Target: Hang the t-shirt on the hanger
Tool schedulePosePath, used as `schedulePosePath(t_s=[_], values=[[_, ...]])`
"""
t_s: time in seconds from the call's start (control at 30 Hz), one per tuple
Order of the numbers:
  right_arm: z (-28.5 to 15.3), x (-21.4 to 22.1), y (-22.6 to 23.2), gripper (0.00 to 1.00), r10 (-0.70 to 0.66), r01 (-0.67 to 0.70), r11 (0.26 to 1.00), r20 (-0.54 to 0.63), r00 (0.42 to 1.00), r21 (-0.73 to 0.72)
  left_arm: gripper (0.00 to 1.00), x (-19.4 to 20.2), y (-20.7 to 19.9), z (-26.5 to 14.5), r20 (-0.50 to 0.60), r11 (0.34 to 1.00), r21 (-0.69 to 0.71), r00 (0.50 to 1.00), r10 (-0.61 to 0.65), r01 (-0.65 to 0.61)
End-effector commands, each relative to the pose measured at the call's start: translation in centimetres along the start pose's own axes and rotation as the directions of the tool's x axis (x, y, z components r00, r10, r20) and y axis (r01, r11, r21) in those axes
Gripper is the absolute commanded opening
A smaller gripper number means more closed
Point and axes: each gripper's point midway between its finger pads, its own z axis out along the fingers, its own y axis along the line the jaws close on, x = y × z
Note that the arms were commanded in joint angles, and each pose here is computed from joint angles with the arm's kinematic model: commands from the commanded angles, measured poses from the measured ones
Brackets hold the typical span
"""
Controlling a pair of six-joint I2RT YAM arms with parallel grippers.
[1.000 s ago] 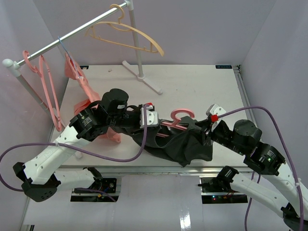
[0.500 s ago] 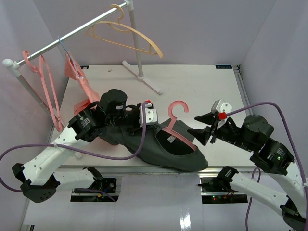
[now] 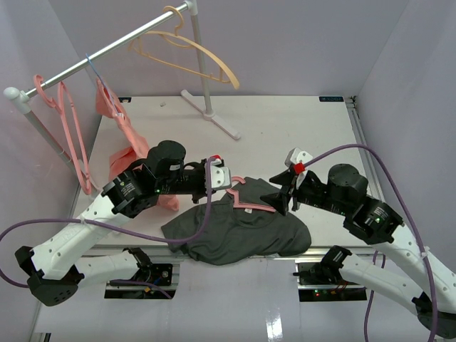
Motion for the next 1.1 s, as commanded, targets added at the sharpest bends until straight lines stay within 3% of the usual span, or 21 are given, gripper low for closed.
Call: schedulePosePath(t_s=[0.0,0.1,0.17,0.27,0.47,0.57,0.73,1.07], values=[[2.2,2.9,-1.9,0.64,0.143,-0.143,0.983,0.007,0.990,0.117,0.00,-0.4,1.1,0.4,0.039,0.995,-0.078,0.997,-0.065,0.068],[4.1,5.2,-4.2,0.61,0.225,-0.217,0.947,-0.008,0.974,0.236,0.00,0.5,3.7,0.5,0.028,0.965,-0.229,0.992,-0.123,0.127],[6.0,8.1,-5.4,0.57,0.302,-0.274,0.911,-0.047,0.952,0.308,0.00,0.1,5.6,0.1,0.080,0.915,-0.341,0.977,-0.200,0.215],[8.1,10.0,-7.1,0.53,0.359,-0.312,0.865,-0.050,0.932,0.393,0.10,-0.3,7.7,-1.0,0.149,0.831,-0.457,0.948,-0.280,0.317],[12.1,14.7,-9.6,0.42,0.453,-0.326,0.781,-0.125,0.883,0.533,0.26,-1.5,8.6,-4.4,0.289,0.723,-0.534,0.899,-0.331,0.438],[14.0,14.9,-10.3,0.43,0.476,-0.341,0.753,-0.108,0.873,0.563,0.36,-2.2,8.0,-6.2,0.353,0.709,-0.524,0.878,-0.323,0.471],[17.8,15.0,-11.0,0.46,0.465,-0.307,0.754,-0.142,0.874,0.580,0.42,-3.0,6.8,-7.6,0.419,0.704,-0.475,0.839,-0.348,0.529],[22.9,18.6,-10.2,0.52,0.489,-0.243,0.759,-0.282,0.826,0.604,0.52,-0.1,6.0,-6.9,0.359,0.695,-0.501,0.855,-0.375,0.516]])
